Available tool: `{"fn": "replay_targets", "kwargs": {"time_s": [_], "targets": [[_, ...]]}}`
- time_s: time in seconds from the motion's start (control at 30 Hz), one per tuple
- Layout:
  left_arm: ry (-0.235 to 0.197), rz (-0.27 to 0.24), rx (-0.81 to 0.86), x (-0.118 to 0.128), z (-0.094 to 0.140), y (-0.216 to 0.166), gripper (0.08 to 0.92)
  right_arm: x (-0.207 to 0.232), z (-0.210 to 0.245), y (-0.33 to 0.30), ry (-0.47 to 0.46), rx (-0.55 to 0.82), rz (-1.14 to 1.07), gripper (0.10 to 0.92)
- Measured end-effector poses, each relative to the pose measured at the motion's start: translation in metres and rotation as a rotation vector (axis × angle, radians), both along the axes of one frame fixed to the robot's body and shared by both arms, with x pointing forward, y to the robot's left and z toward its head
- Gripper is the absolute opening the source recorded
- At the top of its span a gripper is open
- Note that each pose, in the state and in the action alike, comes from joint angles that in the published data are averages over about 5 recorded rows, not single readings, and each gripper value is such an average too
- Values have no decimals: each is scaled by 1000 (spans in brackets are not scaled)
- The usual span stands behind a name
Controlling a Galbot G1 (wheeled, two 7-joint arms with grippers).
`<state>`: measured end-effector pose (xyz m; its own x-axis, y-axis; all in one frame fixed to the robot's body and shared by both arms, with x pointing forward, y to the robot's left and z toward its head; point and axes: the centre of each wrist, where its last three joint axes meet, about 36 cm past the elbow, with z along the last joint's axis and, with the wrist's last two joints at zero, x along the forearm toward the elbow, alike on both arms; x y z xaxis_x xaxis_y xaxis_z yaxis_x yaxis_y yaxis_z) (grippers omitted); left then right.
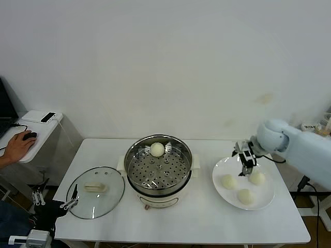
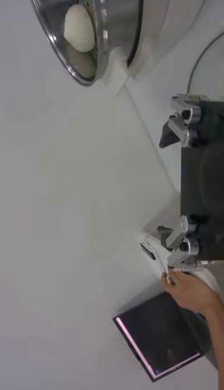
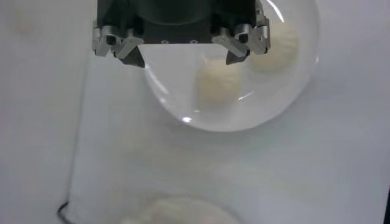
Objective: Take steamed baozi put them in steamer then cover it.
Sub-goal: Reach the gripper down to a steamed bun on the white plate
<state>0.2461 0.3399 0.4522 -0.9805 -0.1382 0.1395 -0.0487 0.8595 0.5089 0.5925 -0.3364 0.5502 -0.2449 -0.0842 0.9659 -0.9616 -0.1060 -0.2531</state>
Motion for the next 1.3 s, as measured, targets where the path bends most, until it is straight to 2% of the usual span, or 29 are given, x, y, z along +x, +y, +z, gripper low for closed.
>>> {"fn": "replay_targets", "kwargs": {"time_s": [0.4, 0.93, 1.07, 1.3], "targets": [[7, -1, 1, -1, -1, 0, 823, -1, -58, -4, 55, 5, -47, 823], [8, 6, -1, 0, -3, 1, 823, 14, -94, 9, 51, 4, -75, 819], [9, 7, -2, -1, -3, 0, 823, 16, -100, 14, 49, 5, -77, 781], [8, 7, -4, -1, -3, -1, 823, 19, -101, 17, 39, 4, -86, 665]]}}
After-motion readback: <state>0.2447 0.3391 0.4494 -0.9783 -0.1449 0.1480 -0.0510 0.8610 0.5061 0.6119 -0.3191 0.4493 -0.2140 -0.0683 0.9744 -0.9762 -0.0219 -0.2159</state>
